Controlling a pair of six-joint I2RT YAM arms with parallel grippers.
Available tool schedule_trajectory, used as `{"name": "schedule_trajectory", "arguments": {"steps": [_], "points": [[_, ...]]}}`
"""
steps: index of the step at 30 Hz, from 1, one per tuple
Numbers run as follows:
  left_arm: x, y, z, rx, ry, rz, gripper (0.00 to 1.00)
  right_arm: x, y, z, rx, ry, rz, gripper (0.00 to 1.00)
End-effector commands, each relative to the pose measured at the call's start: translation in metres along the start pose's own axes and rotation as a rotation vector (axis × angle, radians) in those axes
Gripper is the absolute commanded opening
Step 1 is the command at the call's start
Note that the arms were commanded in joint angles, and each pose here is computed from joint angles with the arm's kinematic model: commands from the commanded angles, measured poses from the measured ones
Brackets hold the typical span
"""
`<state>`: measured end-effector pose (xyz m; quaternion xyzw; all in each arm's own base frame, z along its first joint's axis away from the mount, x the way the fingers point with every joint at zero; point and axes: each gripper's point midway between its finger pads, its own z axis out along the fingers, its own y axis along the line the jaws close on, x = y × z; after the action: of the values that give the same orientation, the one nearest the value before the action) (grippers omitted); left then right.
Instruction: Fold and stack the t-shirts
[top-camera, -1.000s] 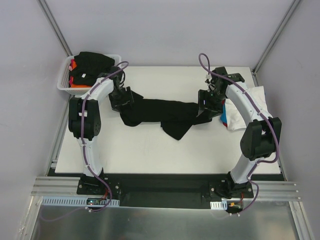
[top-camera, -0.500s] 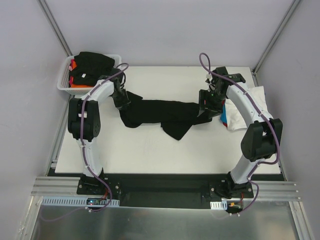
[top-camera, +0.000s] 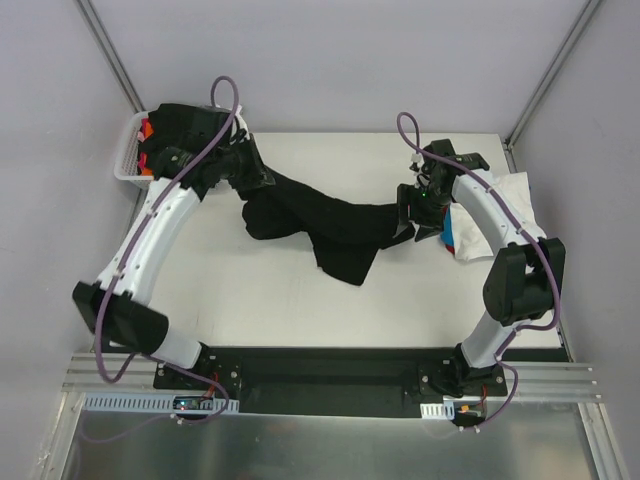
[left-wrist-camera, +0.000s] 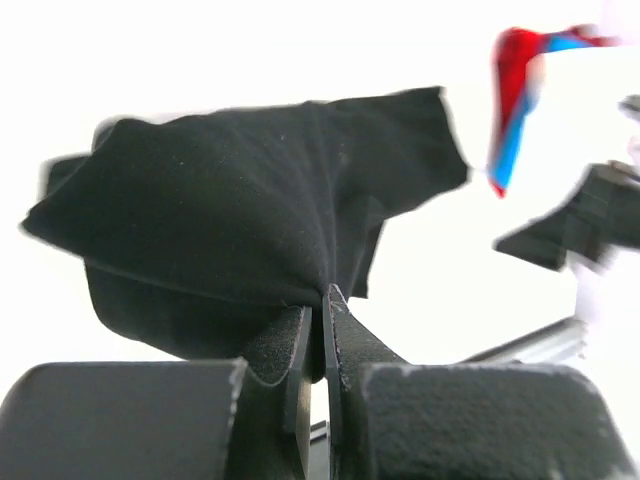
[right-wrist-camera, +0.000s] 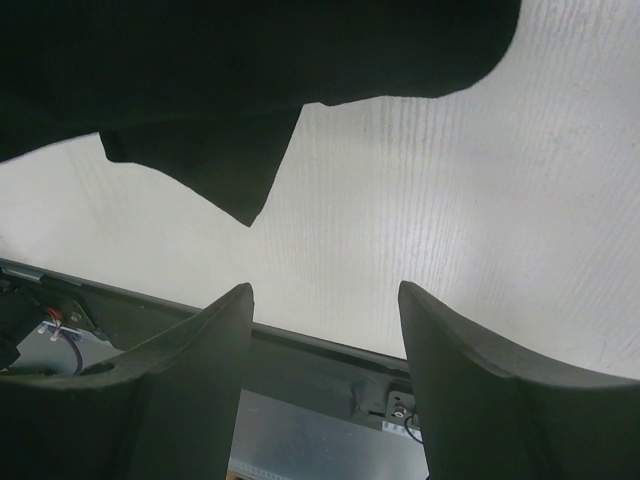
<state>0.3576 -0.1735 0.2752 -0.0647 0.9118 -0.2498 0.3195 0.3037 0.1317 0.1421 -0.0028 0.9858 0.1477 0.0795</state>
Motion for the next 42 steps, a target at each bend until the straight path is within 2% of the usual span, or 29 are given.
{"name": "schedule_trajectory", "arguments": {"steps": [1, 10, 12, 15, 21, 26, 29, 32, 42], "points": [[-0.007, -0.024, -0.059, 0.081, -0.112, 0.012, 0.00, -0.001, 0.007, -0.007, -0.037, -0.028, -0.003, 0.63], [-0.023, -0.043, -0.134, 0.111, -0.241, 0.032, 0.02, 0.000, 0.010, -0.003, -0.045, -0.018, -0.017, 0.62], [-0.021, -0.044, -0.142, 0.121, -0.258, 0.029, 0.06, 0.000, 0.011, -0.004, -0.045, -0.021, -0.020, 0.62], [-0.004, -0.021, -0.120, 0.045, -0.197, 0.010, 0.10, 0.001, 0.013, -0.003, -0.048, -0.021, -0.022, 0.62], [0.044, 0.043, -0.047, -0.242, 0.103, -0.056, 0.09, 0.004, 0.015, -0.005, -0.049, -0.024, -0.028, 0.62], [0.054, 0.063, -0.014, -0.318, 0.177, -0.052, 0.14, 0.014, 0.018, -0.003, -0.073, -0.005, -0.031, 0.62], [0.061, 0.073, 0.003, -0.340, 0.212, -0.055, 0.07, 0.021, 0.020, 0.005, -0.090, 0.027, -0.029, 0.62], [0.069, 0.072, 0.008, -0.330, 0.238, -0.074, 0.01, 0.020, 0.019, 0.020, -0.091, 0.048, -0.028, 0.61], [0.083, 0.056, -0.021, -0.243, 0.225, -0.128, 0.02, -0.023, 0.042, 0.065, -0.194, 0.105, -0.038, 0.63]]}}
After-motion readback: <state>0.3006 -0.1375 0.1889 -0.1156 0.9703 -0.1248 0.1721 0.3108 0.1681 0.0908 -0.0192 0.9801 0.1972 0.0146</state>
